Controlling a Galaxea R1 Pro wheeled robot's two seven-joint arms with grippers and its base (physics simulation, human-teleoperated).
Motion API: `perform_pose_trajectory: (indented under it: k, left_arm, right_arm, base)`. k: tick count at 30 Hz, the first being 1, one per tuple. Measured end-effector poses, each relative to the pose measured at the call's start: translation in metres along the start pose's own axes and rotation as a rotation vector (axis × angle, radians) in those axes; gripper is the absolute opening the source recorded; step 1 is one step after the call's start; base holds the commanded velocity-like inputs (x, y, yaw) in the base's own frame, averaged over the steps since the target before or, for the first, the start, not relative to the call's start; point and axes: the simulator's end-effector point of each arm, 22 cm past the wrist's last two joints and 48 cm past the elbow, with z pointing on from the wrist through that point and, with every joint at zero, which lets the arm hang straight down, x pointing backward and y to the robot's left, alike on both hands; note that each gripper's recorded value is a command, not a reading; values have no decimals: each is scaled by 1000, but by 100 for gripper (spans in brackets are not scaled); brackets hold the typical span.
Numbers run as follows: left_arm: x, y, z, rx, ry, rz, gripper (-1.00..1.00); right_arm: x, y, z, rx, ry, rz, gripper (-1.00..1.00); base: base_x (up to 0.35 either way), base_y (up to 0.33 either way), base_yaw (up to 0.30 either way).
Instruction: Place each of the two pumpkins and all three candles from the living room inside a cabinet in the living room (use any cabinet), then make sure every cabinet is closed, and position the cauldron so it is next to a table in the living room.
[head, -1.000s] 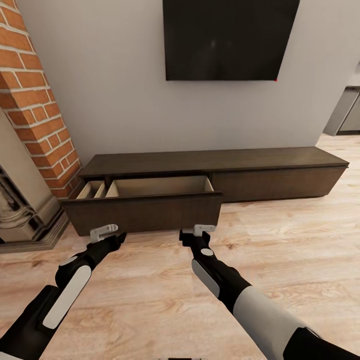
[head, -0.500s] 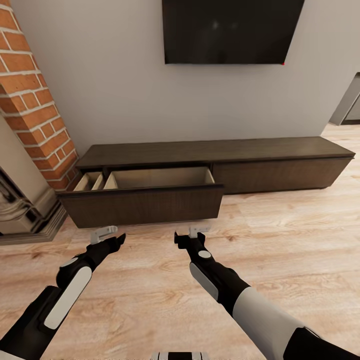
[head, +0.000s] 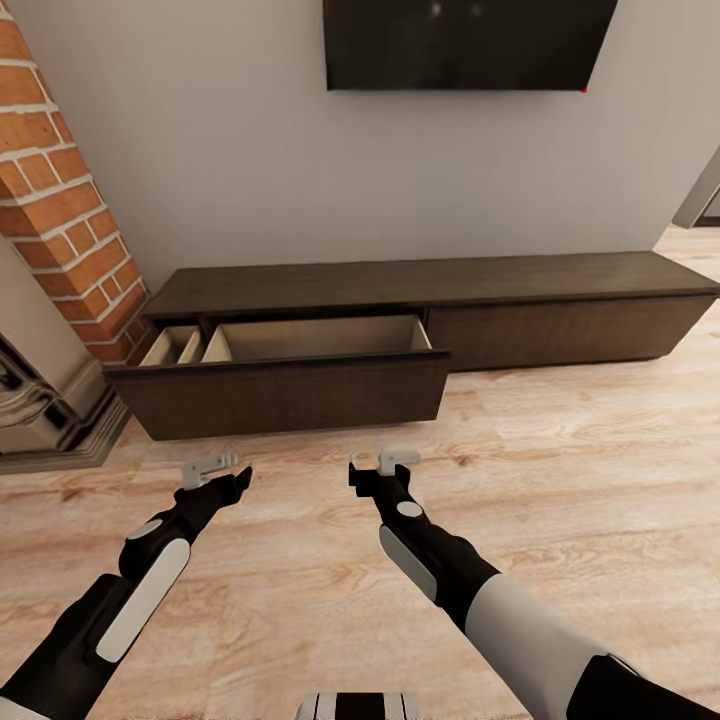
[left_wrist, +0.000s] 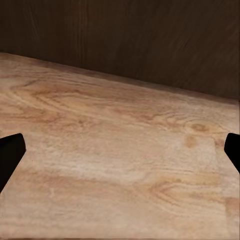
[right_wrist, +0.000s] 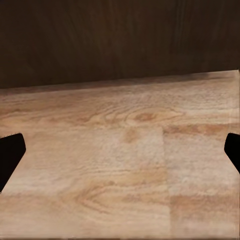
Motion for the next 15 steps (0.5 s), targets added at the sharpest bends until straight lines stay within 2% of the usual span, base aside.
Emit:
perform_pose_trajectory:
  k: [10,15]
  left_arm:
    - [7,4,4,-10,11,5,100]
    - [7,4,4,-9,11,6,100]
  right_arm:
    - [6,-1,3,1,6,3,100]
    - [3,-1,3,1,-6,6,100]
  base:
    - [10,0,0]
    - [228,0,0]
